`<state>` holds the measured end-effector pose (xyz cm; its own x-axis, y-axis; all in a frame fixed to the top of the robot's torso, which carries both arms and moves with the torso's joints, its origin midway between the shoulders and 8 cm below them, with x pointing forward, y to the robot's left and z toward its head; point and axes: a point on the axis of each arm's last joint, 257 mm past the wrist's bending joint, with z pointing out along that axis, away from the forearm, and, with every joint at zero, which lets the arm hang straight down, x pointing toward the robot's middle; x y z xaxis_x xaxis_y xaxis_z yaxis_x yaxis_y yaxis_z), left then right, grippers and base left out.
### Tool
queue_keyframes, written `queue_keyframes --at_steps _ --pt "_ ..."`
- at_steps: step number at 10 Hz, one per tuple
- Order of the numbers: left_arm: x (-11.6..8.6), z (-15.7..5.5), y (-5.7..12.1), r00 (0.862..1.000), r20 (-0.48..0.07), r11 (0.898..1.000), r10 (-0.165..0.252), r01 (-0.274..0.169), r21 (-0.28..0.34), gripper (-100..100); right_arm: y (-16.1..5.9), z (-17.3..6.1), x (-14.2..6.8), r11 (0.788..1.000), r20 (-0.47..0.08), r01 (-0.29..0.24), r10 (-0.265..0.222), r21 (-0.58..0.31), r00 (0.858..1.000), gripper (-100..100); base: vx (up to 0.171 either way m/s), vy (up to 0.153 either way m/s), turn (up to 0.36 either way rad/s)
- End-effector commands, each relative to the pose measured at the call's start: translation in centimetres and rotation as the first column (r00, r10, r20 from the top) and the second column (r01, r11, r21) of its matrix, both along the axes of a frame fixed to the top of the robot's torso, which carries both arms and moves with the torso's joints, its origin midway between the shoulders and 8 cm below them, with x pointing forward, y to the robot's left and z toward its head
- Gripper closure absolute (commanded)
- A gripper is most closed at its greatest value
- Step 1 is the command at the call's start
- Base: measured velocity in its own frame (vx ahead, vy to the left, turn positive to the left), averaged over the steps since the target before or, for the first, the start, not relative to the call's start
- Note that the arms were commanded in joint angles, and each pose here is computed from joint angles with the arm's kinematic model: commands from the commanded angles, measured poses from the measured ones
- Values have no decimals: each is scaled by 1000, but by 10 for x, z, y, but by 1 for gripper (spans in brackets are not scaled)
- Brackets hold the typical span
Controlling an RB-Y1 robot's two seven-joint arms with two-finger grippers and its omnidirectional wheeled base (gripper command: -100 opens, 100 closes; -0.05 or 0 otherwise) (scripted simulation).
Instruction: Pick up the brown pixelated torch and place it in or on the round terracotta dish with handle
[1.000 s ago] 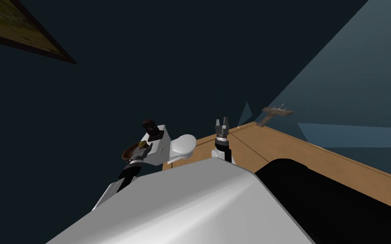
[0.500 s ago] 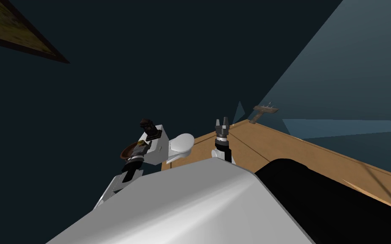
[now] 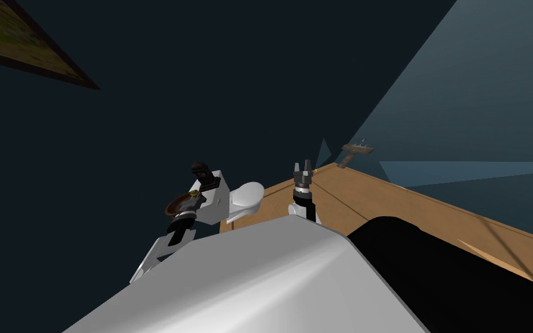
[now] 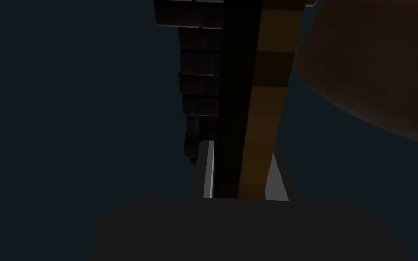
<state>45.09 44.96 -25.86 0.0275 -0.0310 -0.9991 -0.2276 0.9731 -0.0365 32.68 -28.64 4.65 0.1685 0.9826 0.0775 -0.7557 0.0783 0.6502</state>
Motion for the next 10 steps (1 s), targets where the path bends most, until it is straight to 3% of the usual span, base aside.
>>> queue_keyframes --at_steps 1,2,3,4,10 --pt "0 0 0 1000 0 1000 0 0 0 100 0 0 0 1000 0 0 0 0 1000 0 0 0 0" --pt "0 0 0 1000 0 1000 0 0 0 100 0 0 0 1000 0 0 0 0 1000 0 0 0 0" --pt "0 0 0 1000 0 1000 0 0 0 0 0 0 0 1000 0 0 0 0 1000 0 0 0 0" --pt "-9 -2 -5 1000 0 1000 -18 18 0 100 0 0 0 1000 0 0 0 0 1000 0 65 -5 182" --pt "-42 -7 -31 995 -3 995 -98 98 0 100 0 0 0 1000 0 0 0 0 1000 0 100 -17 144"
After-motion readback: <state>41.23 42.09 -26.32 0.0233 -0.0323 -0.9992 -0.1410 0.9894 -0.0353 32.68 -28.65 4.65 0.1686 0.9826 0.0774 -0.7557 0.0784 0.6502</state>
